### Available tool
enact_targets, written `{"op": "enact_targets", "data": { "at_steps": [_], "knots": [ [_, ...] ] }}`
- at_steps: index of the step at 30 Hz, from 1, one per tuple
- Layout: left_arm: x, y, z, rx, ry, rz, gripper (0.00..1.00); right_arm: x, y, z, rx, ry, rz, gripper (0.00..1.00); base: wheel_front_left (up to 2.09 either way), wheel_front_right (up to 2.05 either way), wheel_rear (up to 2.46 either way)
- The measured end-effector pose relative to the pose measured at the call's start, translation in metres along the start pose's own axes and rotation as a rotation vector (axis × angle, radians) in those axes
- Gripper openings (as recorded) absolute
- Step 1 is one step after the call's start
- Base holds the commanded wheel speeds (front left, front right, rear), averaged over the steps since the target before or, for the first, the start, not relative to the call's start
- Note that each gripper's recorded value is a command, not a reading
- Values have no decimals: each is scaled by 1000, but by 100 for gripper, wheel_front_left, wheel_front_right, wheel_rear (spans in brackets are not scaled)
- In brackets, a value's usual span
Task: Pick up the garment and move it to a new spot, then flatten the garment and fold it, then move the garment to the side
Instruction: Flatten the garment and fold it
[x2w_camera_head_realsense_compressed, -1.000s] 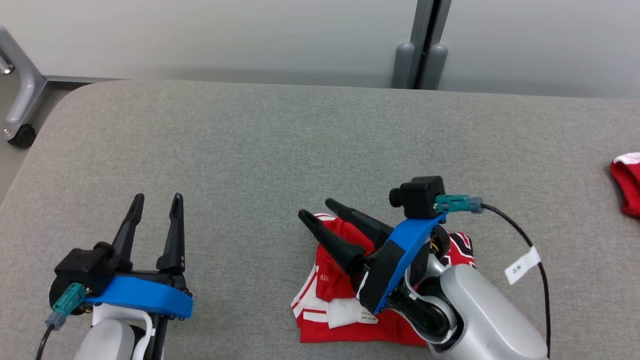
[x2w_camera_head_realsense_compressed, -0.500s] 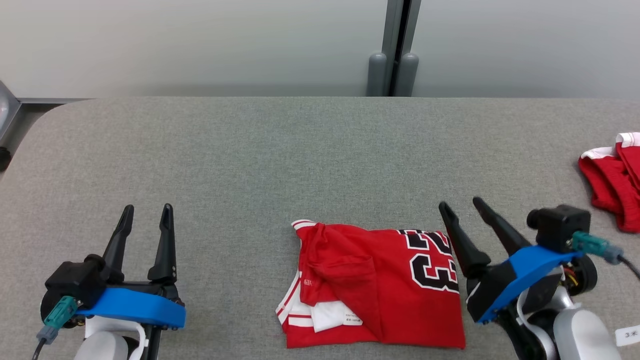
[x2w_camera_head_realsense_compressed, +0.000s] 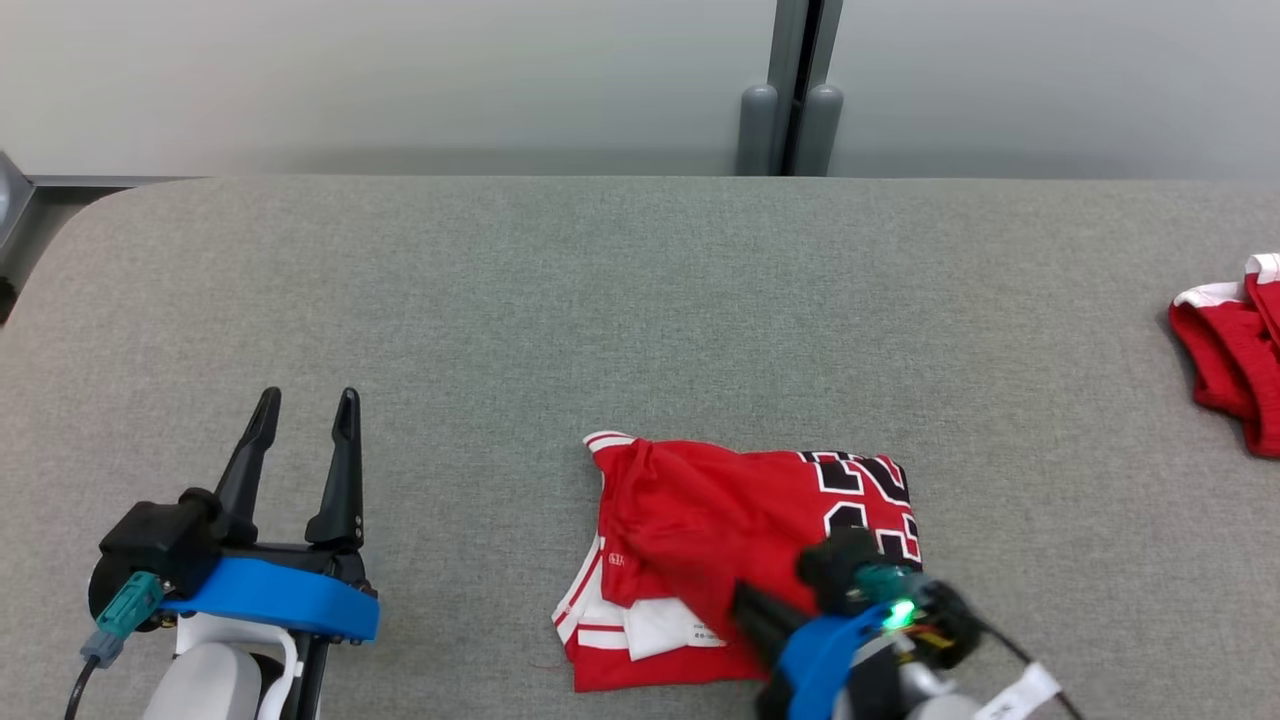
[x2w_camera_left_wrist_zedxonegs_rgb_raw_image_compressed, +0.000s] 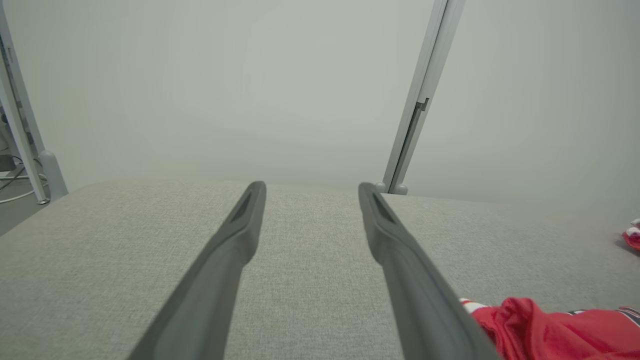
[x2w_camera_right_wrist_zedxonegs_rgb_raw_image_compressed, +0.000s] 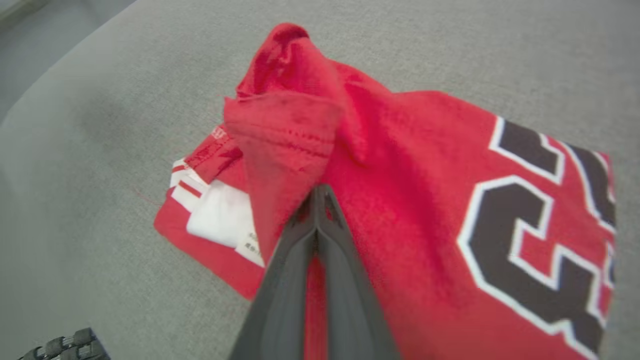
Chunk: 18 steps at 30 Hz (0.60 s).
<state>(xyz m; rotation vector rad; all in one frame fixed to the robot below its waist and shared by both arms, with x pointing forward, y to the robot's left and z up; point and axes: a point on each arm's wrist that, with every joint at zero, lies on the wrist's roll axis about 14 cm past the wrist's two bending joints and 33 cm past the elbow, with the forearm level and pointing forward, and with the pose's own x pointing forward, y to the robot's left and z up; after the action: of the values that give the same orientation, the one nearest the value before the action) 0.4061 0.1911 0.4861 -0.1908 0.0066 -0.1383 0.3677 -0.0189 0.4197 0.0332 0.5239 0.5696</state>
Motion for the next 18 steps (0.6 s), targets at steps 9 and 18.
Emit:
{"op": "enact_targets", "data": {
  "at_steps": [9, 18],
  "knots": [
    [-4, 2, 0, 6, 5, 2, 100, 2, 118, 16, 123, -21, 402, 0, 0, 0, 0],
    [-10, 7, 6, 8, -11, 20, 100, 10, 60, 69, 206, -251, 256, 0, 0, 0, 0]
  ]
}}
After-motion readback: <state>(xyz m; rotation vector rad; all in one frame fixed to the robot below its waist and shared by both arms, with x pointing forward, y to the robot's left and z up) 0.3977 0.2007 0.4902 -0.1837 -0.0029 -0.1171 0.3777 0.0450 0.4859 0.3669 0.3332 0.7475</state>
